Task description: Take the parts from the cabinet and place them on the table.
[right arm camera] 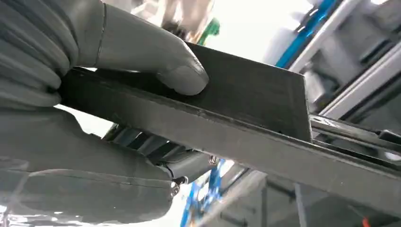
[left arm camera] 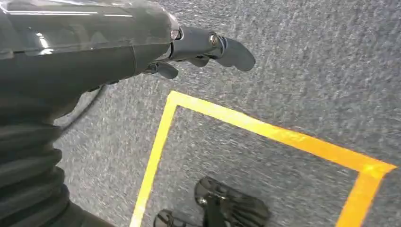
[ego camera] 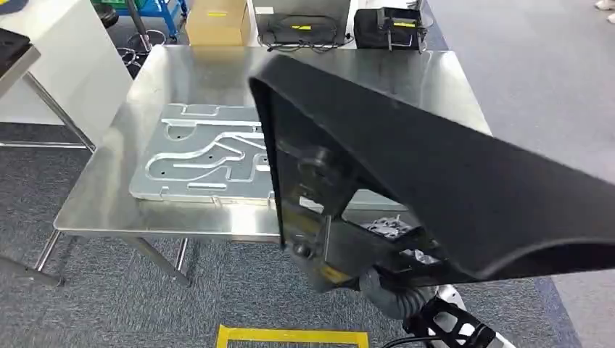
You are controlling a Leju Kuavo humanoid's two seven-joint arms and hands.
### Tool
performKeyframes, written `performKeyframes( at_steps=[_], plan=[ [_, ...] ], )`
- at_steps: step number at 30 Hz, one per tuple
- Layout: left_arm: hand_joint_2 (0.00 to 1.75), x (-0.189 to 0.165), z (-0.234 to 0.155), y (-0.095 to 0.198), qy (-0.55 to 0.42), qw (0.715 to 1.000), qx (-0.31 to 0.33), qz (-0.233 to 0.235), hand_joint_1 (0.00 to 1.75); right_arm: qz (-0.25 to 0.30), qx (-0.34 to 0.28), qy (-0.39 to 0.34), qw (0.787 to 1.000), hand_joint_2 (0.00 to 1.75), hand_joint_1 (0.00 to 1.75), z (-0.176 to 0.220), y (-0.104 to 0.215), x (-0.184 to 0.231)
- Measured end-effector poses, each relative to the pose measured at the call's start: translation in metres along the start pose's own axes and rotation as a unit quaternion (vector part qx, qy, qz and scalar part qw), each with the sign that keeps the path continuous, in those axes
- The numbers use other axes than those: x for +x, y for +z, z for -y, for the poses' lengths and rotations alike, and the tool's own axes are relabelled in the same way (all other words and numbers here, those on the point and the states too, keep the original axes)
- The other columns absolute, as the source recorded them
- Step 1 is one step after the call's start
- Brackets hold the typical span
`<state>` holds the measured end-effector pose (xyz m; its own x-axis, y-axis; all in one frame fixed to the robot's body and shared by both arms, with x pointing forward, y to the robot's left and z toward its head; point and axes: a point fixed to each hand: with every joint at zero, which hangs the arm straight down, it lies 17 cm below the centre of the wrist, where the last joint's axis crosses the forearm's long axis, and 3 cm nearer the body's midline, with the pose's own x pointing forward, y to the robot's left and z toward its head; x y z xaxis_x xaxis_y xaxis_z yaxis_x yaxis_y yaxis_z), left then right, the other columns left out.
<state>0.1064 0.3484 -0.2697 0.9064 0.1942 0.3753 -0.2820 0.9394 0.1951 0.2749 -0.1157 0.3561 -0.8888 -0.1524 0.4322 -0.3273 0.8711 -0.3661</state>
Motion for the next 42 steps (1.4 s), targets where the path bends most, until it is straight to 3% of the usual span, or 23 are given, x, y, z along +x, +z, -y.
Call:
performKeyframes(
  at_steps=[5,13,16,21,23,26,34,42],
  plan=[
    [1.75,-0.003,0.002,0.002,-0.004,1.0,-0.004,0.005,0.0,0.041,-0.052,0.199,0.978,1.75,1.73,0.054,-0.024,0.0],
    [1.75,0.009,0.006,0.001,-0.011,1.0,-0.016,0.021,0.0,0.1,-0.062,0.353,0.928,1.75,1.73,0.138,-0.081,0.006],
    [1.75,0.011,0.009,0.001,-0.01,0.999,-0.022,0.03,0.0,0.041,-0.026,0.43,0.902,1.75,1.73,0.162,-0.105,-0.034],
    [1.75,0.018,0.014,0.003,-0.007,0.998,-0.036,0.05,0.0,-0.113,0.12,0.526,0.834,1.75,1.73,0.171,-0.109,-0.153],
    [1.75,0.023,0.016,0.003,-0.005,0.997,-0.04,0.059,0.0,-0.151,0.187,0.541,0.806,1.75,1.73,0.16,-0.098,-0.203],
    [1.75,0.022,0.016,0.004,-0.005,0.997,-0.041,0.059,0.0,-0.181,0.238,0.536,0.79,1.75,1.73,0.147,-0.075,-0.24],
    [1.75,0.021,0.017,0.004,-0.005,0.997,-0.042,0.059,0.0,-0.214,0.282,0.53,0.771,1.75,1.73,0.146,-0.047,-0.272],
    [1.75,0.021,0.017,0.004,-0.005,0.997,-0.043,0.059,0.0,-0.224,0.304,0.529,0.76,1.75,1.73,0.147,-0.044,-0.28]
  ],
)
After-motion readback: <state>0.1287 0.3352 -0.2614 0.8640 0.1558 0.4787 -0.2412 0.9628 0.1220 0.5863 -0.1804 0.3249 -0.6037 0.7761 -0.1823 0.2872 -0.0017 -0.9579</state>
